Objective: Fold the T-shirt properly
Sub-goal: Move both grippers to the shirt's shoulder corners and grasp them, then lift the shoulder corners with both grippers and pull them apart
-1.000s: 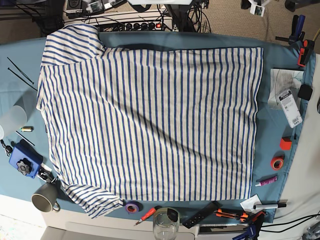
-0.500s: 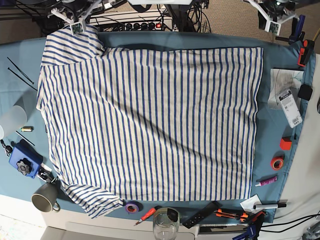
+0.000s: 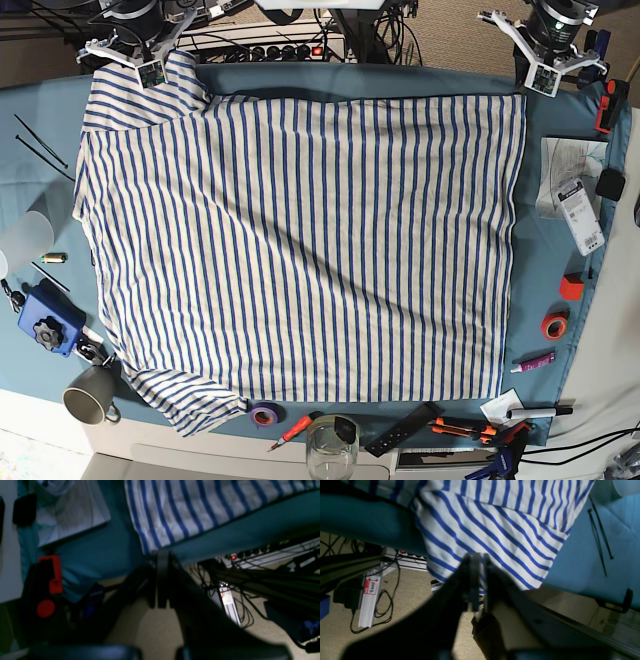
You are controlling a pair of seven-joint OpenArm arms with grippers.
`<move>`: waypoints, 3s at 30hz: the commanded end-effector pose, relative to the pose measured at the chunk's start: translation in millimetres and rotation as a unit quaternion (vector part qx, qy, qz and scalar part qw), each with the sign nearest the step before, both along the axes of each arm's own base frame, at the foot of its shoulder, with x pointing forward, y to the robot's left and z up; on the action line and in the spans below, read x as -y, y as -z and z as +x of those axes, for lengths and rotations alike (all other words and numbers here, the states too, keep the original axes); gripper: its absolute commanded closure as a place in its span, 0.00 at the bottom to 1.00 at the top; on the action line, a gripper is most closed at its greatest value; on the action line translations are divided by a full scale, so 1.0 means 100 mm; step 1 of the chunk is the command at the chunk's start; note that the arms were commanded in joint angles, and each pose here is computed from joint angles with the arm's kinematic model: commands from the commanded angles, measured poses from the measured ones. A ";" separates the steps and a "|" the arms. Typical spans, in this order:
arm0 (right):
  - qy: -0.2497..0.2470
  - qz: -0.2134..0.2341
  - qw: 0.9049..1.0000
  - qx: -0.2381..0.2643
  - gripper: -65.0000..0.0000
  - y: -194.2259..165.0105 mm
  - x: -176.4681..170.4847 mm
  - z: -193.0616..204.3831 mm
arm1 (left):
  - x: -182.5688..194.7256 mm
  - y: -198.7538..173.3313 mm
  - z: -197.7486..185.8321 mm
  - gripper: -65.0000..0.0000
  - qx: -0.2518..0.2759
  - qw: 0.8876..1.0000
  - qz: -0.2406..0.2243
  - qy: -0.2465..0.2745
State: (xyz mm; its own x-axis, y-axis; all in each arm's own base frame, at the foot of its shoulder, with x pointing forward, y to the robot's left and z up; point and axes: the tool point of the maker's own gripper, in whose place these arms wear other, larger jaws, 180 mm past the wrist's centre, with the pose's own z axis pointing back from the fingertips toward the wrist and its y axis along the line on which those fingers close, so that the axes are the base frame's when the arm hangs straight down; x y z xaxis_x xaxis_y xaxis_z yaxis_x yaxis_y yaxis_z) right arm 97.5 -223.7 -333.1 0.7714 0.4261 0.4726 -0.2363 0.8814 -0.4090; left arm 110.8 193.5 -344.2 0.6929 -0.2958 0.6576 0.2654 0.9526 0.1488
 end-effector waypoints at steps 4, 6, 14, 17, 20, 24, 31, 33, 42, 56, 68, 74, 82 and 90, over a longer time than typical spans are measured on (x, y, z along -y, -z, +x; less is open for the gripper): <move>-0.007 0.000 1.000 0.025 0.56 -0.10 -0.02 0.07 | 0.01 -0.07 0.02 0.94 0.012 1.000 0.000 0.004; 0.010 -0.006 0.999 0.039 0.55 -0.13 0.04 0.11 | 0.01 -0.07 0.03 0.77 0.013 1.000 0.000 0.004; 0.115 -0.045 0.990 0.071 0.55 -0.24 0.36 0.25 | 0.01 -0.08 0.04 0.62 0.015 1.000 0.000 0.004; 0.127 -0.061 0.986 0.088 0.55 -0.33 0.50 0.31 | 0.01 -0.08 0.05 0.62 0.018 1.000 0.000 0.004; 0.153 -0.082 0.978 0.114 0.55 -0.47 0.76 0.35 | 0.01 -0.08 0.05 0.62 0.018 1.000 0.000 0.004; 0.204 -0.081 0.969 0.113 0.55 -0.43 1.16 0.29 | 0.01 -0.09 0.06 0.62 0.019 1.000 0.000 0.004; 0.220 0.026 0.974 0.042 0.55 0.09 1.32 0.20 | 0.01 -0.09 0.06 0.62 0.019 1.000 0.000 0.004; 0.215 0.059 0.975 0.028 0.55 0.21 1.26 0.20 | 0.01 -0.09 0.06 0.62 0.019 1.000 -0.001 0.004; 0.231 0.105 0.967 0.002 0.55 0.53 1.26 0.06 | 0.01 -0.09 0.07 0.62 0.020 1.000 -0.001 0.004; 0.243 0.195 0.949 -0.056 0.55 0.87 1.05 -0.08 | 0.02 -0.14 0.19 0.62 0.039 0.999 -0.005 0.004; 0.244 0.198 0.947 -0.069 0.55 0.89 1.03 -0.11 | -0.14 0.07 0.53 0.61 0.015 0.996 -0.041 -0.075; 0.243 0.198 0.947 -0.070 0.55 0.90 1.03 -0.12 | -0.27 0.50 0.28 0.52 -0.076 0.988 -0.055 -0.124; 0.236 0.200 0.948 -0.072 0.55 0.90 1.01 -0.11 | -0.15 0.52 0.29 0.52 -0.078 0.984 -0.101 -0.124; 0.236 0.200 0.949 -0.069 0.84 0.89 1.01 -0.10 | -0.02 0.47 0.33 0.99 -0.069 0.977 -0.154 -0.130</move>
